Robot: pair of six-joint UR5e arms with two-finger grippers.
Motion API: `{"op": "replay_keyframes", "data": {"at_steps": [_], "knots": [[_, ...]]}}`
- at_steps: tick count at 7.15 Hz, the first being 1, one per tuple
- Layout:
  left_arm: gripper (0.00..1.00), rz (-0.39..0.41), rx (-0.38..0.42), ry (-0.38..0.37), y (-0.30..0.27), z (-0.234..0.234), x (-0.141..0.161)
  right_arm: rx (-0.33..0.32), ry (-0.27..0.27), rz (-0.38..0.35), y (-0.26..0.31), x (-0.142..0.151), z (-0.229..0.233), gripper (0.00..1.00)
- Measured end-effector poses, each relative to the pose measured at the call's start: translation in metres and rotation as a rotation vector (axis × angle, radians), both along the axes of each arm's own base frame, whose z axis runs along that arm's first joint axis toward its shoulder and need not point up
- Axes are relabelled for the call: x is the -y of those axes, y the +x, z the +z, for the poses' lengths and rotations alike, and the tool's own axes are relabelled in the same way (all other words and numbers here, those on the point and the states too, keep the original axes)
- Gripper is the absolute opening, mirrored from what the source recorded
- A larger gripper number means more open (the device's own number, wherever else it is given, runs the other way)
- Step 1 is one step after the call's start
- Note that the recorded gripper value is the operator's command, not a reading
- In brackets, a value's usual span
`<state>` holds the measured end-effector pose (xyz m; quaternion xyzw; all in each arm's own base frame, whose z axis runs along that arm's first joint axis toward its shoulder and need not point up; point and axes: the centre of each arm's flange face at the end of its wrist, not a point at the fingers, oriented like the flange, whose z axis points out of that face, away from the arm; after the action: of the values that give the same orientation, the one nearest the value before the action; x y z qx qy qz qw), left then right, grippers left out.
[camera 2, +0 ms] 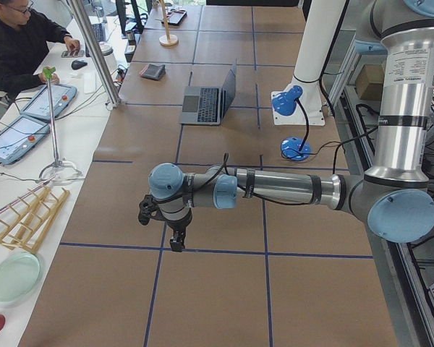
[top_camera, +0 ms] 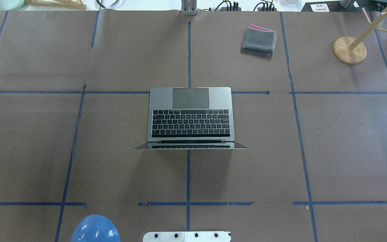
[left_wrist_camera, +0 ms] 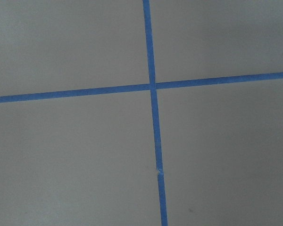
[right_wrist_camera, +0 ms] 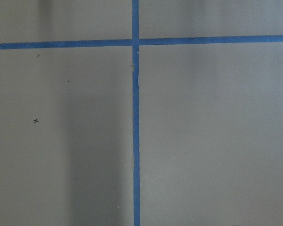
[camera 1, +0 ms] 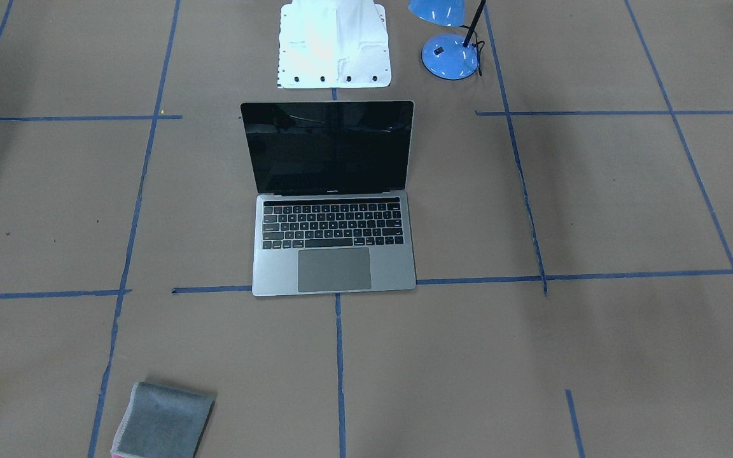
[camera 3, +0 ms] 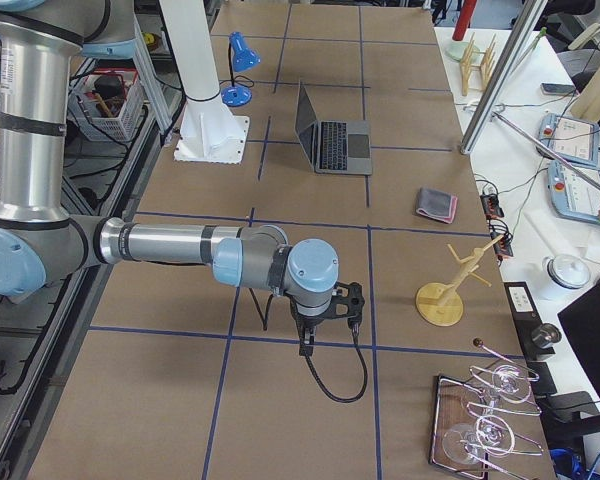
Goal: Close laptop
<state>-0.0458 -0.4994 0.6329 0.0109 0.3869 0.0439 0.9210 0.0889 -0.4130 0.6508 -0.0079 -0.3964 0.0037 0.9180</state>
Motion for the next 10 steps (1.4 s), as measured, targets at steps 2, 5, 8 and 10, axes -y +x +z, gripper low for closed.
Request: {"op": "replay_keyframes", "data": {"at_steps": [2, 5, 8, 10], "knots": [[1.00, 0.000, -0.001, 0.000, 0.0000, 0.0003, -0.0002, 0.003, -0.002, 0.003, -0.0003, 0.0001, -0.0005, 1.00], [1.00, 0.000, -0.002, 0.000, 0.0001, 0.0006, -0.0004, 0.004, -0.007, 0.007, -0.0003, 0.0000, -0.0005, 1.00], [1.00, 0.000, -0.003, 0.000, 0.0002, 0.0006, -0.0005, 0.004, -0.004, 0.009, -0.0003, 0.0004, -0.0024, 1.00], [1.00, -0.002, -0.005, 0.006, 0.0004, -0.0046, 0.0009, 0.007, 0.011, 0.008, -0.0007, 0.0035, -0.0089, 1.00]]}}
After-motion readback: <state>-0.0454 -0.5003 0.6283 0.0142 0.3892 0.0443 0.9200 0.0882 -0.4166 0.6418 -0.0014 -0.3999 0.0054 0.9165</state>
